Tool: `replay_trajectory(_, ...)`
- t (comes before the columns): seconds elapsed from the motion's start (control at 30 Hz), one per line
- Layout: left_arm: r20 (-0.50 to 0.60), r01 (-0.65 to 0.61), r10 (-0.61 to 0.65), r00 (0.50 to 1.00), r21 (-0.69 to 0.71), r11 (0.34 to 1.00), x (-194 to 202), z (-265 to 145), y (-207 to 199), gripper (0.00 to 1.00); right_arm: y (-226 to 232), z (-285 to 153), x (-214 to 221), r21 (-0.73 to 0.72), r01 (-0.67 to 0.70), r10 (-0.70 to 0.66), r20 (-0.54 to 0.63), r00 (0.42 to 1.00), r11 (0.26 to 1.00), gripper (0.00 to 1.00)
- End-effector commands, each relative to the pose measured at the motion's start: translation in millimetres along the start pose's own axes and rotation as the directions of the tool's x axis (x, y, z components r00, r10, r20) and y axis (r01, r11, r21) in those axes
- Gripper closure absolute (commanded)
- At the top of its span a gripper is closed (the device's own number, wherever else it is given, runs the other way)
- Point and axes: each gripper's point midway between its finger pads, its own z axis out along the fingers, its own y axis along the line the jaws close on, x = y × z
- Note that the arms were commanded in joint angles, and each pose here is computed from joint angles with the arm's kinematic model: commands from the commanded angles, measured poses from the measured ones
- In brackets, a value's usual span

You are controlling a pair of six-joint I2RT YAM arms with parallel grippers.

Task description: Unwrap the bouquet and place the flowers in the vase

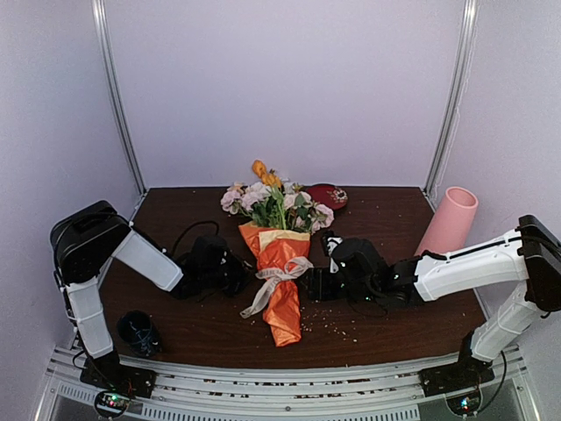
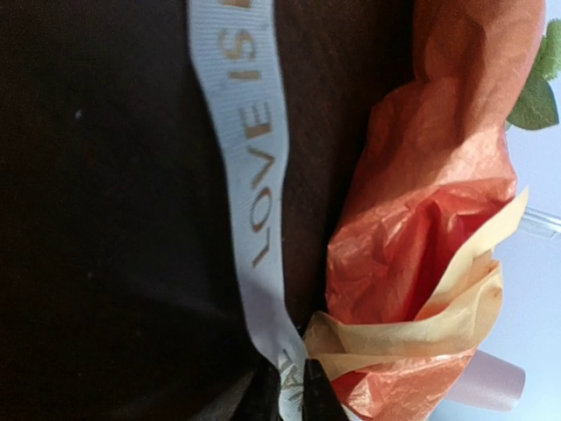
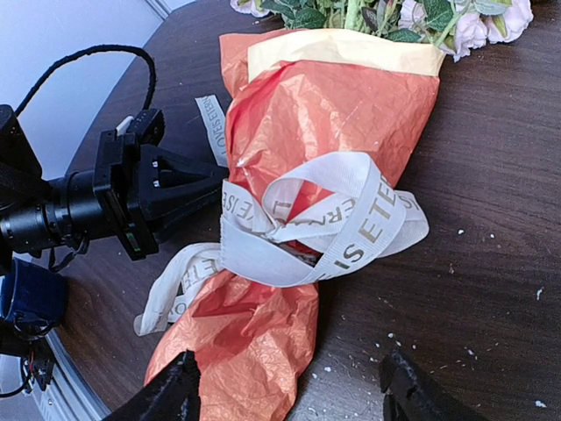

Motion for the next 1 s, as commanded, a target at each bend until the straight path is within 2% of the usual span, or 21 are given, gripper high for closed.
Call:
replay_trajectory(0.0, 0.008, -0.016, 0.016, 1.0, 0.029, 0.999, -4, 2, -8, 0.95, 3, 0, 3, -0.001, 0.003, -0.003, -0.012, 1.0, 1.0, 0.3)
replay_trajectory(0.07, 0.009, -0.021, 0.021, 1.0, 0.041, 0.999, -4, 0, -11, 1.0, 4, 0, 2, -0.001, 0.004, -0.004, -0.011, 1.0, 1.0, 0.3)
replay_trajectory(0.63, 0.13, -0.144, 0.132, 0.983, 0.087, 0.986, -17, -65, -46, 1.0, 8, -1, -1, -0.001, 0.009, -0.009, 0.003, 1.0, 1.0, 0.29)
replay_trajectory(0.97, 0.162, -0.22, 0.21, 0.964, 0.048, 0.974, -19, -78, -46, 1.0, 17, 2, 6, -0.028, 0.006, -0.006, -0.013, 1.0, 1.0, 0.3)
